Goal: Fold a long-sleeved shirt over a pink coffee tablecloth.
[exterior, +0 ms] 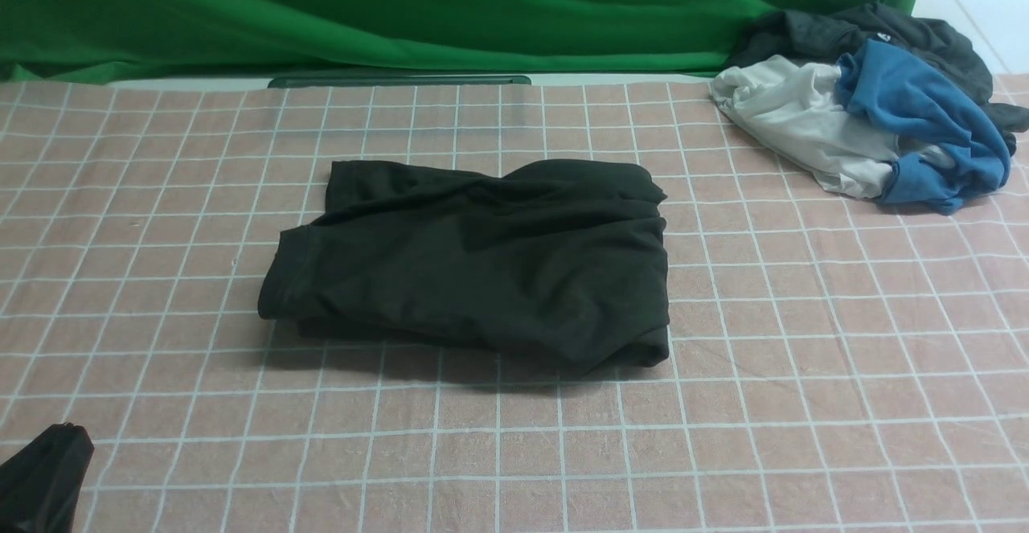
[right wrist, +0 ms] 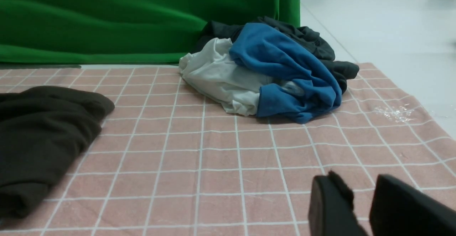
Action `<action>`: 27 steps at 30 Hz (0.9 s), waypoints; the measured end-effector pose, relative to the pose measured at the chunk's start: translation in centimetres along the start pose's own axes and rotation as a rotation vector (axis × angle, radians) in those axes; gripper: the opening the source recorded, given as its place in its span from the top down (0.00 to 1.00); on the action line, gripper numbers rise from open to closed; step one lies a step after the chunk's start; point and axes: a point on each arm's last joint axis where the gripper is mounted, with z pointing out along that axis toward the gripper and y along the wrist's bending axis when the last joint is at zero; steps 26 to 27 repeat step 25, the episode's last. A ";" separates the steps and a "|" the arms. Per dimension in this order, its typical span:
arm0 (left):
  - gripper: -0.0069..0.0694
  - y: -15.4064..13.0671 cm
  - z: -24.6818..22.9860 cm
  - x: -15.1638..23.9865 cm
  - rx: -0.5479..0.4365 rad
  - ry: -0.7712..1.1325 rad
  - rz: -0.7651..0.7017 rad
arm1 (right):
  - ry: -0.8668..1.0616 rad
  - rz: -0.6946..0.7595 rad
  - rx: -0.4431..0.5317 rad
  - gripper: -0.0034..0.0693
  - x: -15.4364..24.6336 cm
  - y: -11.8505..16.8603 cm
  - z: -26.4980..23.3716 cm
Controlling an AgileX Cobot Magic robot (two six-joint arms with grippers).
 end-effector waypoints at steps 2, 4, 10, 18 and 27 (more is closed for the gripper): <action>0.89 0.0 0.0 0.0 0.000 0.000 0.001 | 0.000 0.000 0.000 0.70 0.0 0.0 0.0; 0.89 0.0 0.0 0.0 0.000 0.000 0.001 | 0.000 0.000 0.000 0.70 0.0 0.0 0.0; 0.89 0.0 0.0 0.0 0.000 0.000 0.001 | 0.000 0.000 0.000 0.68 0.0 0.0 0.0; 0.89 0.0 0.0 0.0 0.000 0.000 0.001 | 0.000 0.000 0.000 0.65 0.0 0.0 0.0; 0.89 0.0 0.0 0.0 0.000 0.000 0.001 | 0.000 0.000 0.000 0.63 0.0 0.0 0.0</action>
